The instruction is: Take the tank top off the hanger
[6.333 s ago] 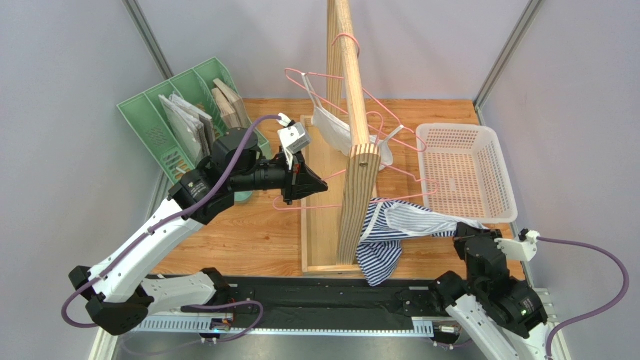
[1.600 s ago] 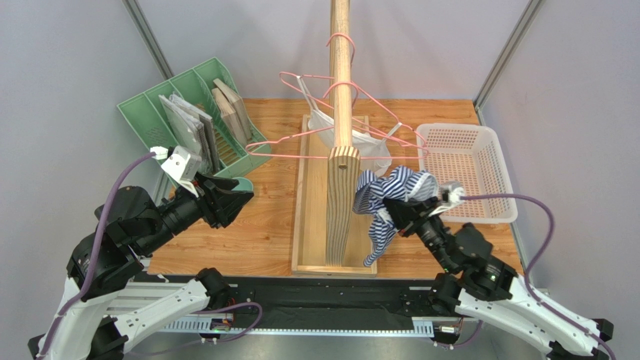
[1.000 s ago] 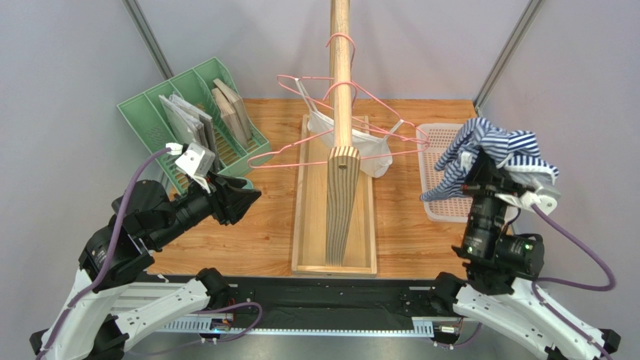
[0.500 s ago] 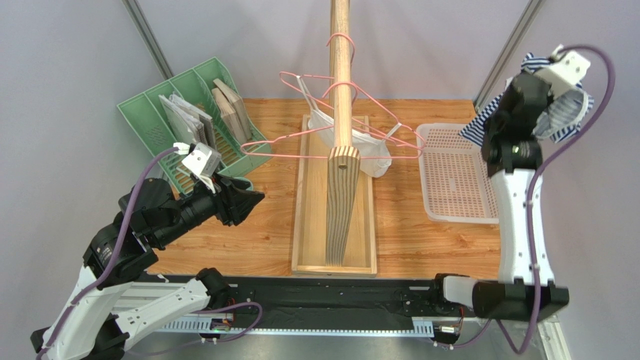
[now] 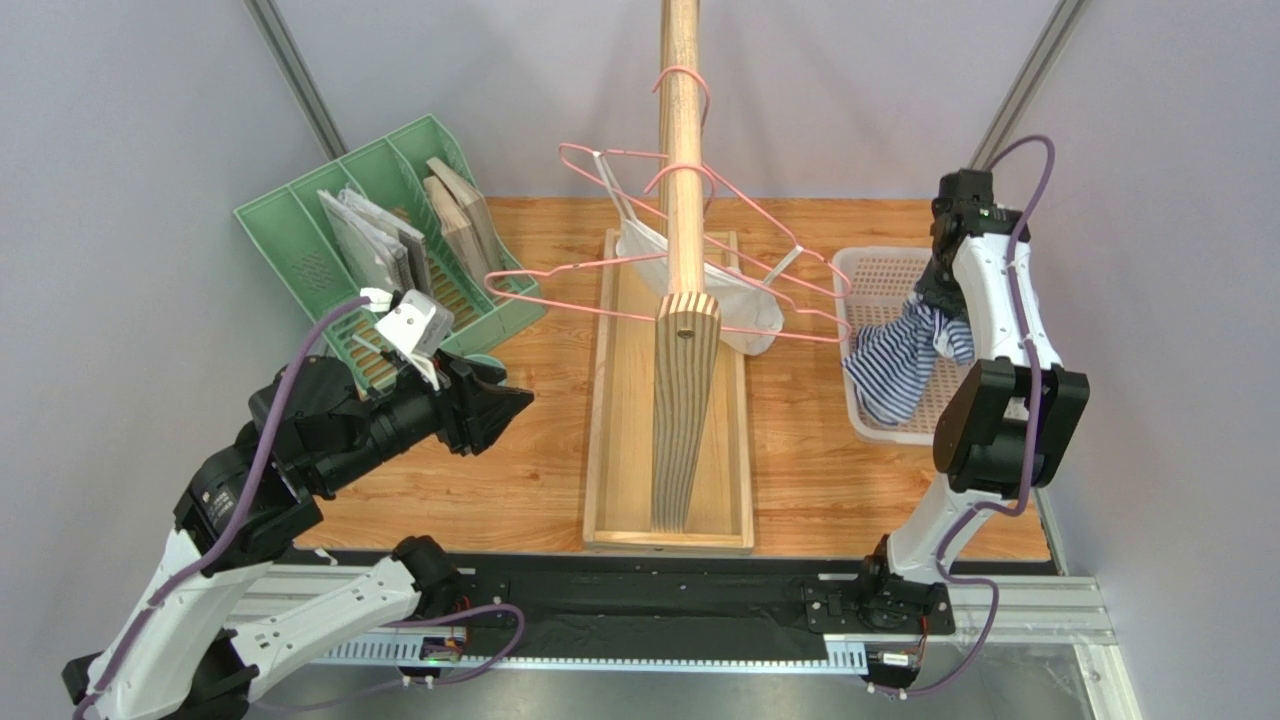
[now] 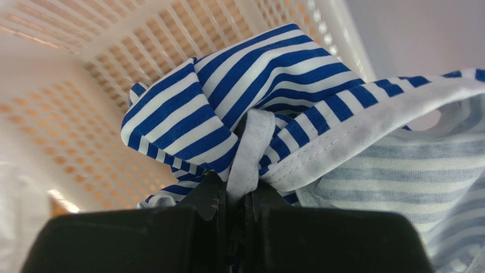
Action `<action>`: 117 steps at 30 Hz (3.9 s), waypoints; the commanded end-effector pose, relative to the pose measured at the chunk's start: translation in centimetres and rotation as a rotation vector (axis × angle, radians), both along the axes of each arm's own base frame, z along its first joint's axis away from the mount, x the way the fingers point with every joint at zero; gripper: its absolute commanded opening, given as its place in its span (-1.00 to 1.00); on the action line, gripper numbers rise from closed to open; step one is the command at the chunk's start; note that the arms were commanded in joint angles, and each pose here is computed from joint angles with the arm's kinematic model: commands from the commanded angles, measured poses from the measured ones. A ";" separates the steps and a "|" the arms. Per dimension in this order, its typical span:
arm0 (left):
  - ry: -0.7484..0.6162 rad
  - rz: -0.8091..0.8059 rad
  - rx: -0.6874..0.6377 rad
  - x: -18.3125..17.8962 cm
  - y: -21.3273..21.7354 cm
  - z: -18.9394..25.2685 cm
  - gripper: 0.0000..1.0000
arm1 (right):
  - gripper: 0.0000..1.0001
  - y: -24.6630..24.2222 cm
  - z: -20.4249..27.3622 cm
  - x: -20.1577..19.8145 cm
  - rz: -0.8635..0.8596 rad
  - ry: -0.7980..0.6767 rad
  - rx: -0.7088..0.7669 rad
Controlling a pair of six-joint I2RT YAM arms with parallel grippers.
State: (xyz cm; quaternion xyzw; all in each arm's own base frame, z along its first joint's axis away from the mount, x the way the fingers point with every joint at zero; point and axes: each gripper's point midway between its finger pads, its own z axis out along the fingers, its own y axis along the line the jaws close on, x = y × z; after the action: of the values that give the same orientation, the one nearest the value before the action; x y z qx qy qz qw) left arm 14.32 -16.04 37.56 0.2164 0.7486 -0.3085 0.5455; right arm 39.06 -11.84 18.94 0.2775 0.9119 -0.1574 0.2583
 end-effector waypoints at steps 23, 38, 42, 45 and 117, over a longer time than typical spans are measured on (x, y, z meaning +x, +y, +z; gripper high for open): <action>-0.010 -0.047 -0.056 -1.2 -0.2 0.8 0.06 | 0.48 -0.7 -9.4 1.3 -0.039 0.176 0.103; -0.050 -0.091 -0.101 -2.9 0.5 1.9 0.06 | 1.00 4.6 4.3 -0.8 0.274 -0.172 0.190; -0.057 -0.103 -0.114 -4.0 1.3 2.2 0.06 | 1.00 9.5 10.6 0.2 0.539 -0.468 0.350; -0.056 -0.098 -0.113 -4.6 2.1 2.3 0.06 | 0.99 12.8 12.9 0.1 0.723 -0.609 0.425; 0.002 -0.086 -0.079 -5.5 3.1 0.7 0.07 | -1.00 28.8 21.2 -7.5 1.668 -0.931 0.417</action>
State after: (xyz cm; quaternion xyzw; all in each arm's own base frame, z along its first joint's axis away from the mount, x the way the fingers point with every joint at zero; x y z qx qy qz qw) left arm 8.84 -13.23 38.30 0.2368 0.7256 -0.3595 0.5368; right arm 31.77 16.64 36.53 -0.3583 0.6728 0.3776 0.5258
